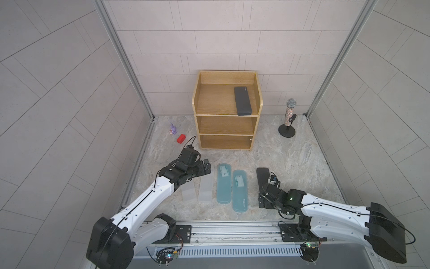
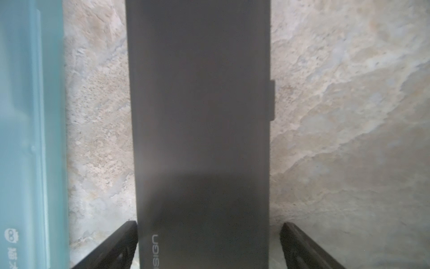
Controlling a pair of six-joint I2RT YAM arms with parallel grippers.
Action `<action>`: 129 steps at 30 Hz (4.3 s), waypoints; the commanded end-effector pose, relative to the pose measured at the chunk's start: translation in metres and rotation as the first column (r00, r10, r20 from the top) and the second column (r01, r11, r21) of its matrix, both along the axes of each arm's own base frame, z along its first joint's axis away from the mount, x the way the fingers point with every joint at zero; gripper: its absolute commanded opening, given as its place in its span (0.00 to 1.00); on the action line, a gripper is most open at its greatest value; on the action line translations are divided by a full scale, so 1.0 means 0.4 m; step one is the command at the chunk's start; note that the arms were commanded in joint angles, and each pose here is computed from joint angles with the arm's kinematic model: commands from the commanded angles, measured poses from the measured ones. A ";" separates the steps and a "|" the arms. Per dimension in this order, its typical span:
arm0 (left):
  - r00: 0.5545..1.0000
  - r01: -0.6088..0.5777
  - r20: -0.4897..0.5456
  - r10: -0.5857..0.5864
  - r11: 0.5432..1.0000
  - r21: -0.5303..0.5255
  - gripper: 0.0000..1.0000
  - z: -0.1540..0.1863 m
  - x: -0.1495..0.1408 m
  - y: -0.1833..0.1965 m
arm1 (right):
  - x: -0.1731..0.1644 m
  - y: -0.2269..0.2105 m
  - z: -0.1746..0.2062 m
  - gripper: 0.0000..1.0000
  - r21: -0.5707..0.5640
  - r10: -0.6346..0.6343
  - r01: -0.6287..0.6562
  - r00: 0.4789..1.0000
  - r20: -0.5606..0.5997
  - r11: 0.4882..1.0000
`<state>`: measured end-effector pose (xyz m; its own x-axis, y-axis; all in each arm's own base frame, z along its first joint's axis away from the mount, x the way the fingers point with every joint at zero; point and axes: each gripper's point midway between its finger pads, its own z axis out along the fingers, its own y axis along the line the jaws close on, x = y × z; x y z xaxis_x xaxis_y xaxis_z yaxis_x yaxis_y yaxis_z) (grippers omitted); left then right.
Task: Place the pencil cases on the shelf according to color
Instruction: Pick up the pencil case from the center of the board, then place the pencil case on the shelf.
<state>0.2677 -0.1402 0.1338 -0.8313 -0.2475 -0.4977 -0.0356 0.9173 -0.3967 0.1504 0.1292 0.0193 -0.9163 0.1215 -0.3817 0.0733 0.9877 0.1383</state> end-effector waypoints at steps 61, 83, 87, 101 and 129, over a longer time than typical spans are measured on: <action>0.999 -0.004 0.053 0.002 1.000 0.022 1.00 0.057 -0.009 0.019 | -0.016 0.027 0.176 0.43 -0.070 0.120 -0.111 0.984 0.130 0.991; 0.994 -0.048 0.103 0.042 0.997 0.059 1.00 0.118 0.006 0.045 | -0.009 0.115 0.318 0.38 -0.046 0.196 -0.191 0.959 0.204 0.981; 0.992 -0.064 0.115 0.054 0.994 0.087 1.00 0.132 0.021 0.053 | -0.006 0.149 0.342 0.38 -0.037 0.215 -0.212 0.954 0.211 0.976; 0.991 -0.028 0.130 0.022 0.998 0.048 1.00 0.169 0.063 0.053 | 0.021 0.253 0.428 0.36 -0.004 0.266 -0.274 0.932 0.246 0.962; 0.990 -0.056 0.132 0.054 0.998 0.014 1.00 0.202 0.100 0.116 | 0.175 0.410 0.722 0.34 0.027 0.324 -0.369 0.847 0.421 0.929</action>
<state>0.3098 -0.0946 0.2112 -0.7508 -0.2786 -0.5989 -0.0492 0.9278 -0.3699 0.2103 0.2894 0.2866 -0.7134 -0.0999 -0.6936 -0.3203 0.9268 0.1960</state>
